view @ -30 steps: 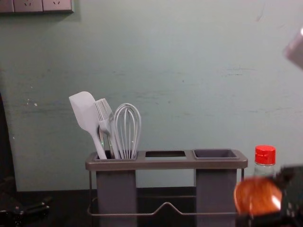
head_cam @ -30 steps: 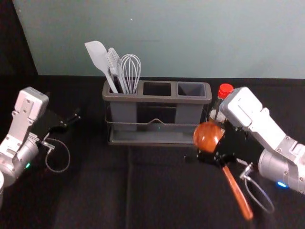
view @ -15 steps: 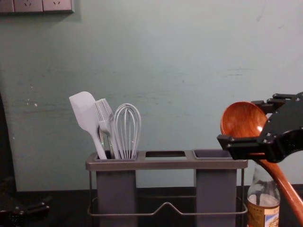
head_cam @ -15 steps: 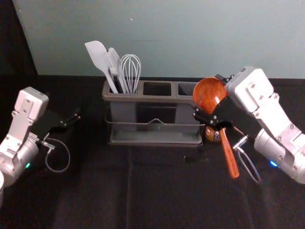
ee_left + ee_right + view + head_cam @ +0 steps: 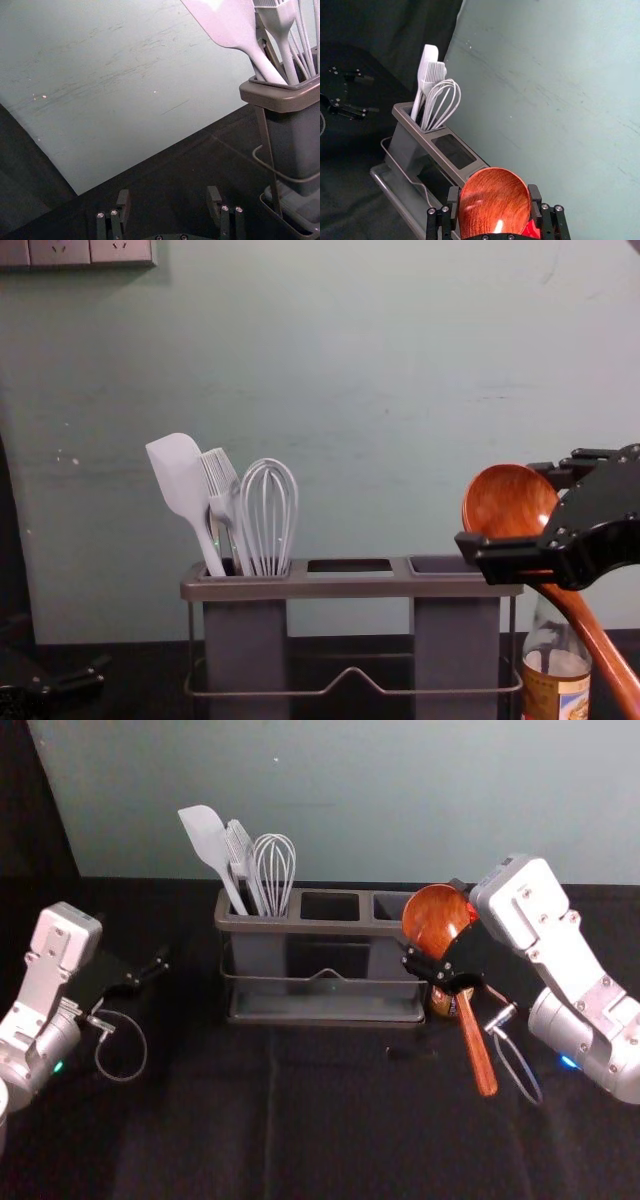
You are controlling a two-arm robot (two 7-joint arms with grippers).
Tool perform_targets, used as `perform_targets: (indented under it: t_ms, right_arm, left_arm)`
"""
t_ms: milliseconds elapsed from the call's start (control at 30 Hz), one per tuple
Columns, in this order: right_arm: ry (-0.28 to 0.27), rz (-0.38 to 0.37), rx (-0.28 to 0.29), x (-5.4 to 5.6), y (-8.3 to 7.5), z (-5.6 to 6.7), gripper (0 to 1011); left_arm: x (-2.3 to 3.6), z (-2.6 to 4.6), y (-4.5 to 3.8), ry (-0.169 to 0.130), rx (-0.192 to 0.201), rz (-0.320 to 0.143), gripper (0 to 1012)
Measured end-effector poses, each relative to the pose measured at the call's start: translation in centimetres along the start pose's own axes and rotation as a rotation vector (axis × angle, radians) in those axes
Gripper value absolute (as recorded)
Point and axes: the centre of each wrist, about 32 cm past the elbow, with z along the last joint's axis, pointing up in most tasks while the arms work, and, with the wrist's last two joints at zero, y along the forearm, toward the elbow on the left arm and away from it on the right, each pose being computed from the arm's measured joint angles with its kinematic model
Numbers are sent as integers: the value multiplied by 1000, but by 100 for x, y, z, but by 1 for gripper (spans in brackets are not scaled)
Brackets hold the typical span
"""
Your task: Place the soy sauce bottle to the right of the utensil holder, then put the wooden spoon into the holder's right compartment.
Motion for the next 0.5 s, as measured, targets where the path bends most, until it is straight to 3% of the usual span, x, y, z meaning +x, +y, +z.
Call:
perform_targets:
  t_ms: [400,500]
  right_arm:
    - [-4,-3,6,0,-5,3,839]
    - [10,-35,30,11,-22,6,840]
  left_arm:
    - [0,0,0,0,0,0,1005]
    - [0,0,0,0,0,0,1005]
